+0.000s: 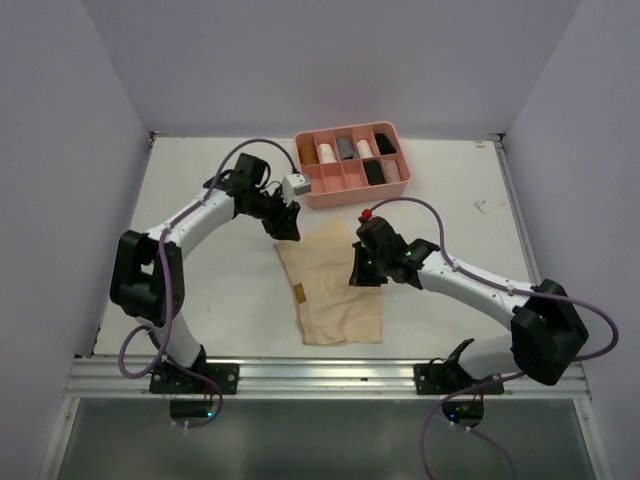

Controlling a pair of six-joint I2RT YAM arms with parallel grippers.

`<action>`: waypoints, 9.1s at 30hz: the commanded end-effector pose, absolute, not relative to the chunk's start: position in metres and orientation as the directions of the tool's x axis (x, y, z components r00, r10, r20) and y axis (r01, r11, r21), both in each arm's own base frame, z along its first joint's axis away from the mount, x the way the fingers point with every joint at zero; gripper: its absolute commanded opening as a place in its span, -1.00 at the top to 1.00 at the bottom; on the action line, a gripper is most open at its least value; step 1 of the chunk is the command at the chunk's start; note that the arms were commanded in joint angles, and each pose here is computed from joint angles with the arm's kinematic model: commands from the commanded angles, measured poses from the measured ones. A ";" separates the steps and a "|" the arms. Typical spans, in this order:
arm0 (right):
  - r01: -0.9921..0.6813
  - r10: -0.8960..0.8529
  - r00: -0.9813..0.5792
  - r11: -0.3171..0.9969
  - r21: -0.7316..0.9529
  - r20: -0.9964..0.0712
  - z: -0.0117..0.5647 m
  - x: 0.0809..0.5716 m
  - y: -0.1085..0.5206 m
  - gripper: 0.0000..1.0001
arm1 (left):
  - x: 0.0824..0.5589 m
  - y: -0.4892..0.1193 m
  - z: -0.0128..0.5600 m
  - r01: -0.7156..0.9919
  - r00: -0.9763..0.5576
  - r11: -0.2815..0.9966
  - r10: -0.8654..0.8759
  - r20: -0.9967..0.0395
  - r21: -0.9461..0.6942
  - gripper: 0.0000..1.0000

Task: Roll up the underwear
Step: Flatten the underwear, then fold the underwear

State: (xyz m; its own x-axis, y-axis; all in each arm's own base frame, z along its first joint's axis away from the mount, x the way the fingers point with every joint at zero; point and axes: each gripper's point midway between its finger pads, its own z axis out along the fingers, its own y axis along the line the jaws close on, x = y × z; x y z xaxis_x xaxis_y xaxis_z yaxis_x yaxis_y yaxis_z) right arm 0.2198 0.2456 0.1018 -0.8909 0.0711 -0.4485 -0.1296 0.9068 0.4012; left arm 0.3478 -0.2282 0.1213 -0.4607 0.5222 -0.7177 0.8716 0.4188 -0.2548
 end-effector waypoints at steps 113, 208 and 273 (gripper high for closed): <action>-0.551 -0.315 -0.646 0.823 0.139 -0.696 0.166 0.364 0.196 1.00 | 0.415 -0.269 0.149 0.905 0.365 -0.054 0.608 -0.705 0.421 1.00; 0.103 0.387 -0.857 0.775 0.624 -0.339 0.100 0.283 0.278 1.00 | 0.254 -0.240 0.112 0.776 -0.477 0.627 0.510 -0.716 -0.070 0.39; 0.174 0.501 -0.827 0.661 0.730 -0.257 0.081 0.217 0.266 0.93 | 0.210 -0.326 0.142 0.774 -0.538 0.605 0.474 -0.698 -0.186 1.00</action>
State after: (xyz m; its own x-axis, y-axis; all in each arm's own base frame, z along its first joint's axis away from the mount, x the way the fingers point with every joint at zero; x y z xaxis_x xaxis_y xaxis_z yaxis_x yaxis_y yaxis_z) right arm 0.2036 0.2661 0.0436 -0.8687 0.4624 -0.1777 0.2322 0.6970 0.6785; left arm 0.2071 -0.3211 0.1076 -0.5667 0.5434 -0.6194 0.7699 0.6169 -0.1632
